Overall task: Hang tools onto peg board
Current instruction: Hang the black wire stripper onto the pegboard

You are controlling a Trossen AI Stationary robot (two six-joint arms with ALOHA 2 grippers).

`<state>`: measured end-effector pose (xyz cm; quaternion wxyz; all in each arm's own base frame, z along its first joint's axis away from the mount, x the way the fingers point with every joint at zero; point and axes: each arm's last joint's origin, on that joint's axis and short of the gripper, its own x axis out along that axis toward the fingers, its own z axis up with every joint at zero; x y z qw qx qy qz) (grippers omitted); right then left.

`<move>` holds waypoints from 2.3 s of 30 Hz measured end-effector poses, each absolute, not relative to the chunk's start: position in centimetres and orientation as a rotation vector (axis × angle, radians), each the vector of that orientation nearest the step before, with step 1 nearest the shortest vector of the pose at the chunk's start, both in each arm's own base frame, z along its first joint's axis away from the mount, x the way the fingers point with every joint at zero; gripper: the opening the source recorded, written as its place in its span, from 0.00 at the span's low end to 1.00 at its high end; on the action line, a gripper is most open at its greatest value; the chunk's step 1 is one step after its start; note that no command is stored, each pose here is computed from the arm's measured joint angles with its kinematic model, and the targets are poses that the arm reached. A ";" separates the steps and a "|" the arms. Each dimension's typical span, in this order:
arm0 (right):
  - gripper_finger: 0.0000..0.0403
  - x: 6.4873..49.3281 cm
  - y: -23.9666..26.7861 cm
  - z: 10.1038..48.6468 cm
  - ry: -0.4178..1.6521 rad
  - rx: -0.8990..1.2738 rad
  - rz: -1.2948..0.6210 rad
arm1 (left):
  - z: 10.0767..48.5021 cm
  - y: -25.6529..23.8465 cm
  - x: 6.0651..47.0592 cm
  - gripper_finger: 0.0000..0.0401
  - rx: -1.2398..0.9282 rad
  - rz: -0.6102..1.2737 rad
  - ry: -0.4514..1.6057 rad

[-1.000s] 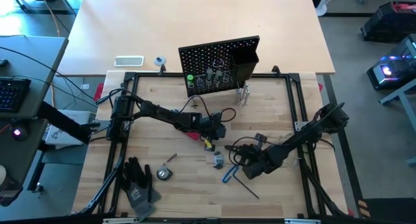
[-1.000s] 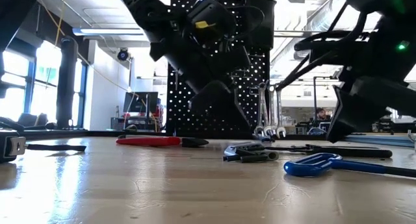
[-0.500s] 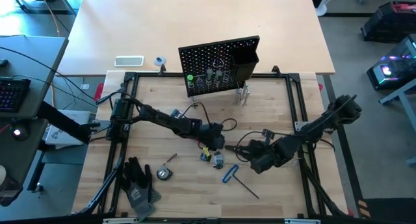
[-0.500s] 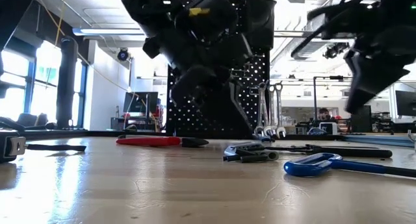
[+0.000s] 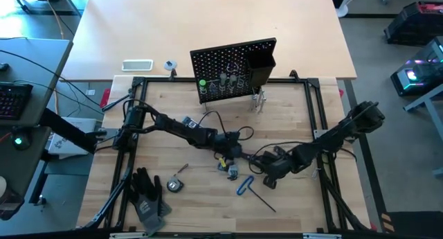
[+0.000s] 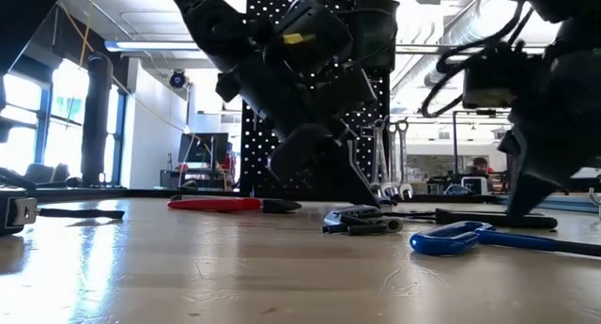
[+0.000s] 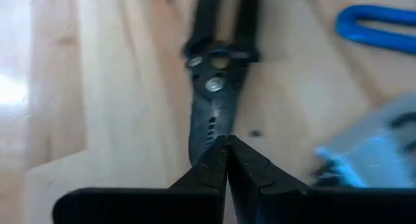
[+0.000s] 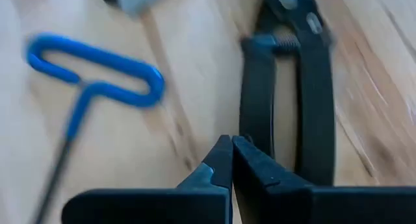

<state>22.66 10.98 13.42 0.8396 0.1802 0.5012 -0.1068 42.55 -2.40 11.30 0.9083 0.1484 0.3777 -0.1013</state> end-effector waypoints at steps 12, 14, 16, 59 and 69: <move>0.00 24.7 10.8 14.9 0.867 0.366 -0.203 | 11.0 1.0 43.0 0.01 0.270 -0.089 0.764; 0.00 24.5 10.7 15.3 0.911 0.340 -0.231 | 11.0 1.5 43.0 0.01 0.261 -0.060 0.764; 0.00 24.3 10.6 15.7 0.973 0.322 -0.272 | 11.0 1.9 42.9 0.01 0.258 -0.052 0.765; 0.00 27.2 10.0 13.7 0.768 0.343 -0.131 | 11.7 1.5 41.8 0.02 0.267 -0.005 0.886; 0.00 24.0 6.5 15.8 0.879 0.187 -0.438 | 13.8 0.6 41.7 0.19 0.183 -0.092 0.816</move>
